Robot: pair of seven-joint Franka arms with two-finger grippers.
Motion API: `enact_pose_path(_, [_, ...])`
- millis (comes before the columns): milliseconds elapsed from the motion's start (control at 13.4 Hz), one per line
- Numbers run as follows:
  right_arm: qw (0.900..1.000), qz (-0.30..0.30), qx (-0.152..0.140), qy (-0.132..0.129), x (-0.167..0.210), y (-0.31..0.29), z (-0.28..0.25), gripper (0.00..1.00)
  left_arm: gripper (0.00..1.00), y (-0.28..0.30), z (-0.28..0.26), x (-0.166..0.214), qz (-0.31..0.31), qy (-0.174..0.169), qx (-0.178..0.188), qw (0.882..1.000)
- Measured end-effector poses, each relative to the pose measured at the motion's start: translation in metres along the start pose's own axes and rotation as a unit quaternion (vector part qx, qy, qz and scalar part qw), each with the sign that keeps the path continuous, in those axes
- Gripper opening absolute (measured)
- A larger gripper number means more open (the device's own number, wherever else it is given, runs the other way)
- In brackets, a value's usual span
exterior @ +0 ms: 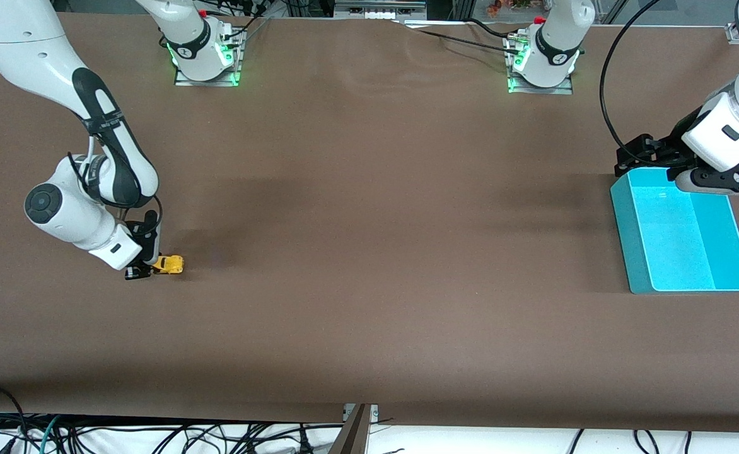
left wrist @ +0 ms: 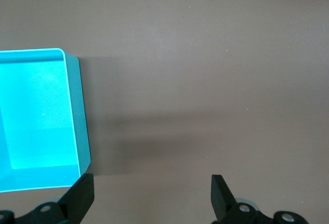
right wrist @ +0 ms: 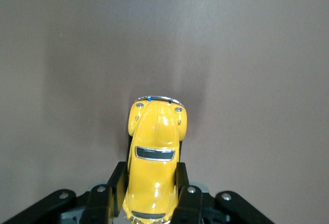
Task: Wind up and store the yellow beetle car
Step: 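Carry the car toward the table middle, set it down, open the right gripper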
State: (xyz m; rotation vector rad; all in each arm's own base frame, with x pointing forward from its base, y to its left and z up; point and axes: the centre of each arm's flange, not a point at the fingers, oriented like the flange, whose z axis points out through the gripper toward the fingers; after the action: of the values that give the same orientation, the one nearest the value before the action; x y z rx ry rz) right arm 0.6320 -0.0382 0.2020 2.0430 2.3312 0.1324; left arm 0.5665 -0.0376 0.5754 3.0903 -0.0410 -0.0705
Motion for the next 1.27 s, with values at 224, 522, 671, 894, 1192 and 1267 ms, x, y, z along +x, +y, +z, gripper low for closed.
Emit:
enact_pose_path(224, [1.0,-0.001,0.0,-0.001,-0.014,-0.003,-0.001,0.42,1.0,0.0,0.0,0.0,0.0,0.0,0.0,1.0])
enact_pose_path(522, [1.0,0.0,-0.001,-0.002,-0.033,-0.007,-0.002,0.42,1.0,0.0,0.0,0.0,0.0,0.0,0.0,1.0])
enact_pose_path(671, [1.0,0.0,-0.001,-0.003,-0.037,-0.008,-0.002,0.42,1.0,0.0,0.0,0.0,0.0,0.0,0.0,1.0])
enact_pose_path(894, [1.0,0.0,-0.001,-0.002,-0.037,-0.008,-0.002,0.42,1.0,0.0,0.0,0.0,0.0,0.0,0.0,1.0])
enact_pose_path(1192, [1.0,0.006,-0.008,0.009,-0.03,-0.003,-0.005,0.77,1.0,0.0,0.0,0.0,0.0,0.0,0.0,1.0])
enact_pose_path(1267, [1.0,0.003,-0.01,0.012,-0.025,0.001,-0.007,0.88,1.0,0.0,0.0,0.0,0.0,0.0,0.0,1.0])
